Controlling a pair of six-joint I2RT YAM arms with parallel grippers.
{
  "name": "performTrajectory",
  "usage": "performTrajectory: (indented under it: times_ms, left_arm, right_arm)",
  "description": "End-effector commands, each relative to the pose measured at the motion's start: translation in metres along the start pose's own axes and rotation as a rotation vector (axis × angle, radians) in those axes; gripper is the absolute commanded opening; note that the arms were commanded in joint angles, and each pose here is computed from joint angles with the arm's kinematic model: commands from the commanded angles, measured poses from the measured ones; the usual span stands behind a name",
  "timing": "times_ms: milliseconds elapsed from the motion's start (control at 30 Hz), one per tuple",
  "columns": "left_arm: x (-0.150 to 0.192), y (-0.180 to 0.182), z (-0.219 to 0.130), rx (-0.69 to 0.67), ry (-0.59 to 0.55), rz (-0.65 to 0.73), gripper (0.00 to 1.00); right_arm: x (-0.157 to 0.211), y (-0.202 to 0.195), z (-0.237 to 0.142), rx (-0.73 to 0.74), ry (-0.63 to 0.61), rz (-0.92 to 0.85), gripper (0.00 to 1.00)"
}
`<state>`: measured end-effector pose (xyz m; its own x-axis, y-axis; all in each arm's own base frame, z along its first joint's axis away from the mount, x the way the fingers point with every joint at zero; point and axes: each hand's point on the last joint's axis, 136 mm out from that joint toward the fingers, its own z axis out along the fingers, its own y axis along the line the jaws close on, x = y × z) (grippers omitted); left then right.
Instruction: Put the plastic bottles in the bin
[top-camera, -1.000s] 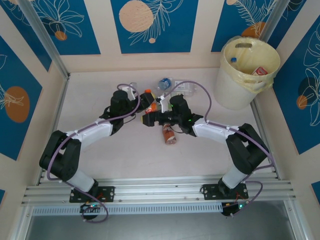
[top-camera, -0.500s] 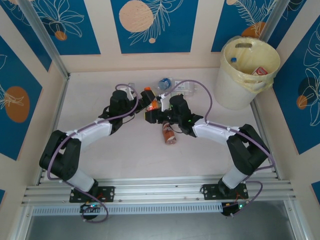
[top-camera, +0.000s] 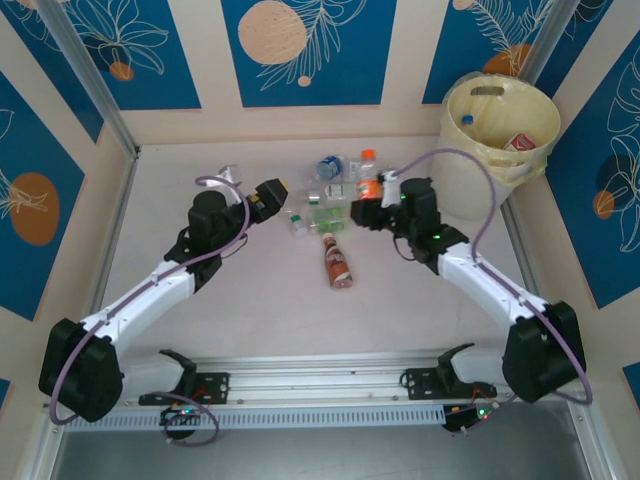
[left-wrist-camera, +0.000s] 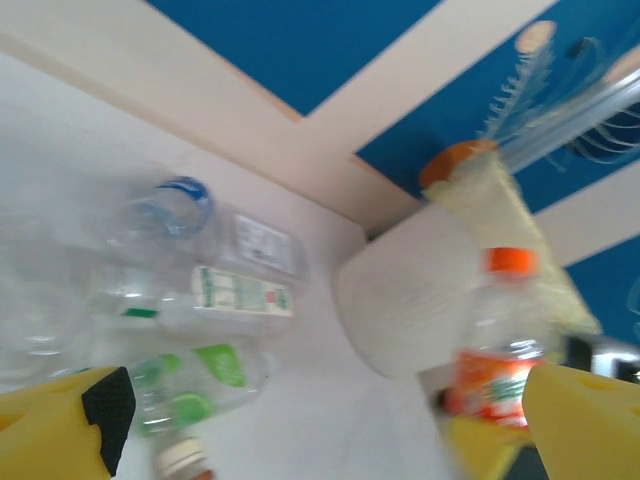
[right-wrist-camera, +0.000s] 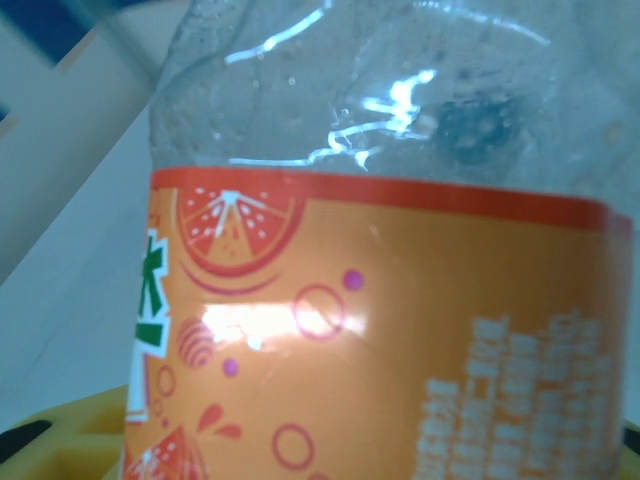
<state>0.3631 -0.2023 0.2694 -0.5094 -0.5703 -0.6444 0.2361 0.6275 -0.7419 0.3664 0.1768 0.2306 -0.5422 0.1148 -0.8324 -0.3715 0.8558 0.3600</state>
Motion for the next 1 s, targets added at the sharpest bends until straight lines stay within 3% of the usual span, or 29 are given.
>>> performTrajectory:
  times_ms: [0, 167, 333, 600, 800, 967]
  left_arm:
    - [0.02, 0.055, -0.001, -0.196, 0.029, 0.028, 1.0]
    - [0.033, 0.066, 0.003, -0.207, 0.057, -0.011, 1.0]
    - [0.033, 0.071, -0.002, -0.215, 0.04, -0.013, 1.0]
    - [0.03, 0.085, -0.023, -0.262, -0.011, -0.005, 1.0]
    - [0.03, 0.094, -0.035, -0.294, -0.029, -0.011, 1.0]
    - [0.03, 0.103, -0.041, -0.324, -0.041, -0.015, 1.0]
  right_arm:
    - [-0.049, -0.046, -0.032, 0.198, -0.123, 0.019, 0.41]
    - [-0.144, -0.085, -0.079, 0.354, -0.293, 0.03, 0.42]
    - [-0.199, -0.155, -0.095, 0.59, -0.356, 0.102, 0.45]
    - [-0.233, -0.228, -0.086, 0.712, -0.472, 0.288, 0.47]
    - [-0.239, -0.27, -0.085, 0.76, -0.507, 0.399, 0.51]
    - [-0.223, -0.303, -0.094, 0.846, -0.491, 0.519, 0.65]
